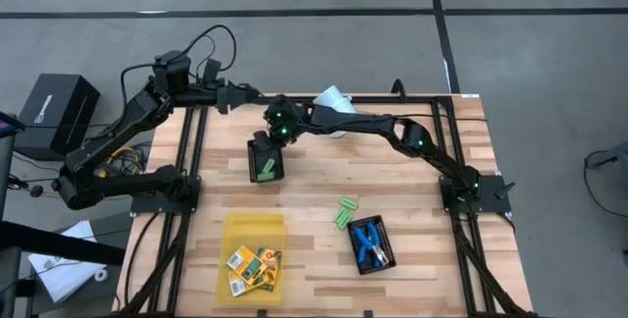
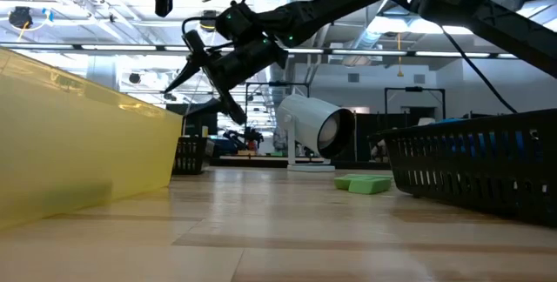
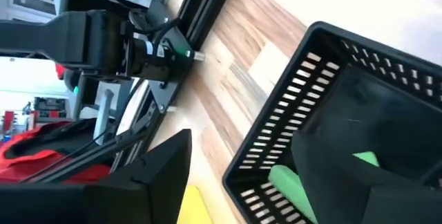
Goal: Pick & Place School Supplies
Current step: Put the green eraser into the top black bin
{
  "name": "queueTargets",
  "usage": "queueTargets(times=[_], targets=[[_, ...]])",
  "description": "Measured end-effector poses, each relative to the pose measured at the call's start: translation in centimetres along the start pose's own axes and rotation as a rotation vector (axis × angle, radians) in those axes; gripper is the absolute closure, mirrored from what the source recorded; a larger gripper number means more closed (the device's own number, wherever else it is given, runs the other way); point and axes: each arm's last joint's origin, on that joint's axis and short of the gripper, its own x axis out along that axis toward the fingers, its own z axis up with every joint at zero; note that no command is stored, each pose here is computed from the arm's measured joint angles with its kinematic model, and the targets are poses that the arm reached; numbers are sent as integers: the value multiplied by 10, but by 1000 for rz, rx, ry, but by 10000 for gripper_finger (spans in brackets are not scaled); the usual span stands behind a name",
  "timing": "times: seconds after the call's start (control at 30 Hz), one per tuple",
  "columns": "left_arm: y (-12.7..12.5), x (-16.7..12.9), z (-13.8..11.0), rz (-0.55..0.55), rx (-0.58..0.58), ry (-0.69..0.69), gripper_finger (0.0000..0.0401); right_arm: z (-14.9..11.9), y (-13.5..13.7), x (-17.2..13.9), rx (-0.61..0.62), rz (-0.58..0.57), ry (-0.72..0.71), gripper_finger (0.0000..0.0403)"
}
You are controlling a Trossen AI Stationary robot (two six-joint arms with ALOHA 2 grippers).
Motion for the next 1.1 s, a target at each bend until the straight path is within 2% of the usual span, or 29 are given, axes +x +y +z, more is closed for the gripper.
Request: queueTargets(times=[0.13,0.27,0.43,0.67,0.83,0.93,1.1], targets=[[0,0,0,-3,5,1,265,7,11,-10,-20,60,-26,161],[-1,0,0,-26,32,13,265,19,27,-35,-77,99,-70,173],[-1,0,0,-29,53,13,265,27,35,-72,-146,59,-50,191],[-4,13,-7,-100,126,89,265,24,51,-142,-286,-62,29,205],[-6,36,-17,-141,136,178,265,19,61,-199,-349,-163,35,207],[-7,57,-29,-157,135,256,265,16,70,-239,-360,-177,9,206],[-7,106,-61,-188,119,422,265,-1,90,-297,-368,-212,-53,210]])
